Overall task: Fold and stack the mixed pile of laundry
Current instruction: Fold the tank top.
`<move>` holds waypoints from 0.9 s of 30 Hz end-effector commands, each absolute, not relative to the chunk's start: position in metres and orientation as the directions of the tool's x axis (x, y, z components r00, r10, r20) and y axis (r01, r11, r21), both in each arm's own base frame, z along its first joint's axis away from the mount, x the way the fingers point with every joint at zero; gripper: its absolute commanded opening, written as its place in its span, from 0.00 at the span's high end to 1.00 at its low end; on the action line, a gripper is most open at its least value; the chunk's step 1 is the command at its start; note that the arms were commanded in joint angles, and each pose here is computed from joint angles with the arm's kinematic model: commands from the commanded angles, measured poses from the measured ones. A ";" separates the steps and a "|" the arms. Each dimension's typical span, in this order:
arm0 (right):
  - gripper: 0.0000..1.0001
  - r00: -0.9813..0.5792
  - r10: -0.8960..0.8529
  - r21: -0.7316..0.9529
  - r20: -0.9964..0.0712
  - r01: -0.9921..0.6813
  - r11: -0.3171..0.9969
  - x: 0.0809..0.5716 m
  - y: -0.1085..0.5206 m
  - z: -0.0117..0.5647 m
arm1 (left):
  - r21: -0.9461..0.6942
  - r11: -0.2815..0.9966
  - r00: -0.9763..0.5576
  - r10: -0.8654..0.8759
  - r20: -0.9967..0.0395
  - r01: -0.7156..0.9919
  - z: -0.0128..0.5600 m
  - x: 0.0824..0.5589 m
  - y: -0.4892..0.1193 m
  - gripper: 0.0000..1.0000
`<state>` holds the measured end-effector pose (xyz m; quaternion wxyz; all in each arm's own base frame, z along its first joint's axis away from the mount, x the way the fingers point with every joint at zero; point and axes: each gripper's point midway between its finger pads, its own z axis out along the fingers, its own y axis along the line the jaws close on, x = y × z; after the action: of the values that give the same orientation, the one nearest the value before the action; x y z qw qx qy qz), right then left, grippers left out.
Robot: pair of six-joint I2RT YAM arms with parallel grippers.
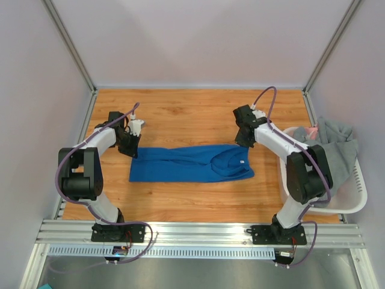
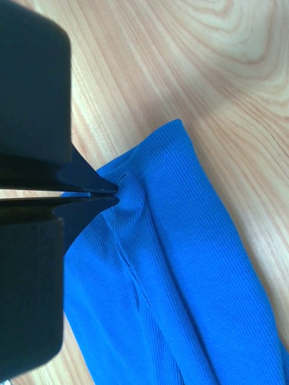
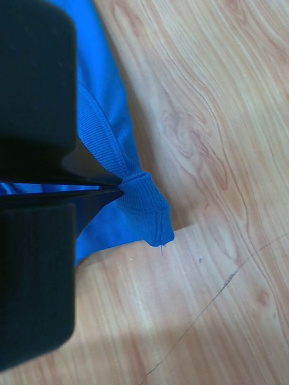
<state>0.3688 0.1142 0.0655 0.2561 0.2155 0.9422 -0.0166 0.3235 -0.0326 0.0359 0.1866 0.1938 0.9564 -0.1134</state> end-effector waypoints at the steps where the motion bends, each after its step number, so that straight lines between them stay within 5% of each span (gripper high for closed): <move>1: 1.00 -0.705 0.420 0.126 -0.572 0.430 0.894 0.371 0.117 0.091 | -0.139 0.887 -0.828 0.341 -0.445 0.440 0.048 0.326 -0.034 1.00; 27: 0.99 -0.664 0.452 0.103 -0.595 0.495 0.863 0.329 0.100 0.041 | -0.130 0.890 -0.842 0.353 -0.408 0.436 0.041 0.318 -0.030 1.00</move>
<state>0.3182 0.1087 0.0302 0.2827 0.2450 0.9270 -0.0282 0.3210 -0.0329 0.0362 0.1859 0.1956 0.9561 -0.1143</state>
